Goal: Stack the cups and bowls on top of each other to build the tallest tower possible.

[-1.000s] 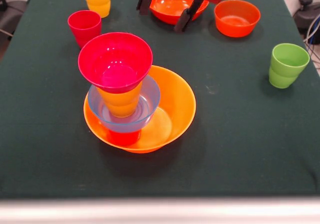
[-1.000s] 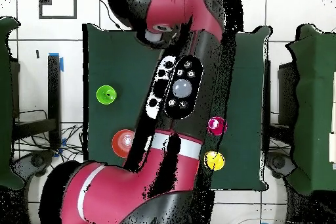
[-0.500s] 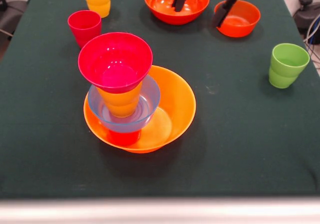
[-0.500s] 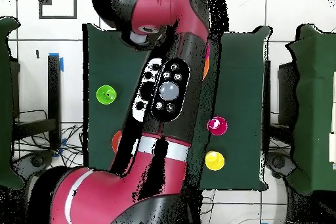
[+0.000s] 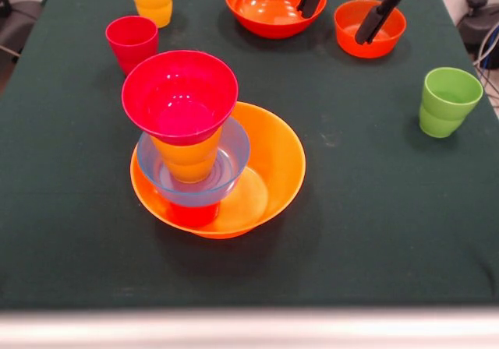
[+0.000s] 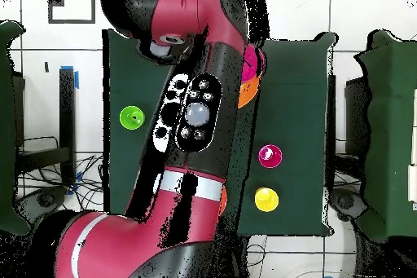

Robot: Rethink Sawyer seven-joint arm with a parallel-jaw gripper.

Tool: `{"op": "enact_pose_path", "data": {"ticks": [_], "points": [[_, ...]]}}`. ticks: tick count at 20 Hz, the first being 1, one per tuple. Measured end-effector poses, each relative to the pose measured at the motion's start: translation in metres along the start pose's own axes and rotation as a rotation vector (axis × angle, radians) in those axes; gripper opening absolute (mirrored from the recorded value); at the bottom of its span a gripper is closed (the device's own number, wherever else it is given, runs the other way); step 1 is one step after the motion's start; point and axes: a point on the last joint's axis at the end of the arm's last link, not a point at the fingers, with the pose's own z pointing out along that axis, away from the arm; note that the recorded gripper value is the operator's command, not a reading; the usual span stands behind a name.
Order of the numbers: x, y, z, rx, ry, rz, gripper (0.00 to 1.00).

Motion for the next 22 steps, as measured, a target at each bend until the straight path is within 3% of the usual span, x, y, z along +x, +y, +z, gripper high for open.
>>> {"op": "enact_pose_path", "data": {"ticks": [12, 22], "points": [[0.001, 0.001, 0.007, 0.004, 0.009, 0.002, 1.00], [0.002, 0.017, 0.038, 0.011, -0.008, -0.018, 1.00]]}}
